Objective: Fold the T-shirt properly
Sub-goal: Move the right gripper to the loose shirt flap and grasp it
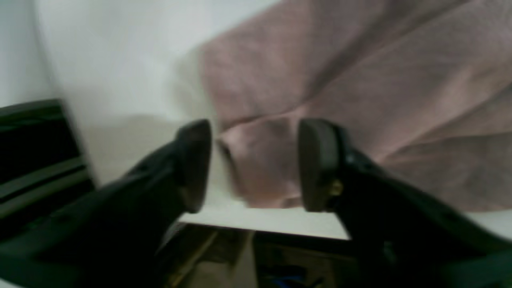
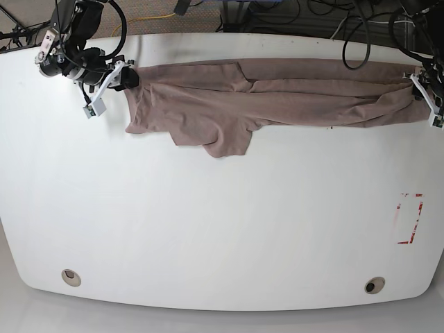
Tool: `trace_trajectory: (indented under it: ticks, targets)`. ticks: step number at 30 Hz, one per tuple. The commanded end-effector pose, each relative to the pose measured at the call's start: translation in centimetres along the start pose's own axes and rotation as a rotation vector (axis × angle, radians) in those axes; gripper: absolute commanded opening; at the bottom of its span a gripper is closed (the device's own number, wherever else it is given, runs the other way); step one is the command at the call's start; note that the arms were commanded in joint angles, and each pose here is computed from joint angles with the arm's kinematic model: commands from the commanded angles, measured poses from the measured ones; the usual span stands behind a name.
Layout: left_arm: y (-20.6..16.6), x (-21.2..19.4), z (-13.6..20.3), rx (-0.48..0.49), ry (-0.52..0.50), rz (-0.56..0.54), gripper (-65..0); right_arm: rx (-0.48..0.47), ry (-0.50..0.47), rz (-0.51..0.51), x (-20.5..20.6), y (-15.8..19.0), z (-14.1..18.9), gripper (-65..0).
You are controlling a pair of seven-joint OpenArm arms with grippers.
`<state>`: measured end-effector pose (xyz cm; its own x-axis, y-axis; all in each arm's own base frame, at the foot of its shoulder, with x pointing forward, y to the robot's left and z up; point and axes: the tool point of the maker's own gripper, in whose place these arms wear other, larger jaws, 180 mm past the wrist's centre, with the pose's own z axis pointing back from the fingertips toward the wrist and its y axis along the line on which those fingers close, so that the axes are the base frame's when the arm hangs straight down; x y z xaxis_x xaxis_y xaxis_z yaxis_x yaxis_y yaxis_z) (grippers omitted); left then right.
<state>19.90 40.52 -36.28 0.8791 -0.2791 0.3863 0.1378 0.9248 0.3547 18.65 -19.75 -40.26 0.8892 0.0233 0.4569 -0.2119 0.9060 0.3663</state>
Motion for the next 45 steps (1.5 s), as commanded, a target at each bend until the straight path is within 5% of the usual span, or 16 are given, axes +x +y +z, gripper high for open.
trace_trajectory:
  ticks: [1, 5, 16, 25, 45]
  targets:
    - [1.7, 1.4, 0.5, 0.031, -0.036, -0.012, -29.2, -0.058, -0.058, 0.015, 1.5, -1.3, 2.0, -35.4]
    - [2.8, 3.3, 0.2, 0.038, -0.052, -0.049, -29.2, -0.059, -0.125, 0.006, 3.1, -1.6, 3.3, -29.3]
    - [4.0, 5.0, 2.4, 0.048, -0.142, 0.006, -29.2, 0.053, -0.260, 0.085, 8.4, 0.8, 3.5, -28.9]
    - [0.9, 3.0, 1.1, -0.021, -0.094, -0.009, -29.2, 0.162, -0.233, 0.202, 10.7, 4.7, 1.1, -28.9]
    - [1.5, -0.2, -2.2, -0.090, -0.060, 0.071, -35.7, 0.338, -0.099, 0.115, 13.1, 6.5, -6.7, -29.2]
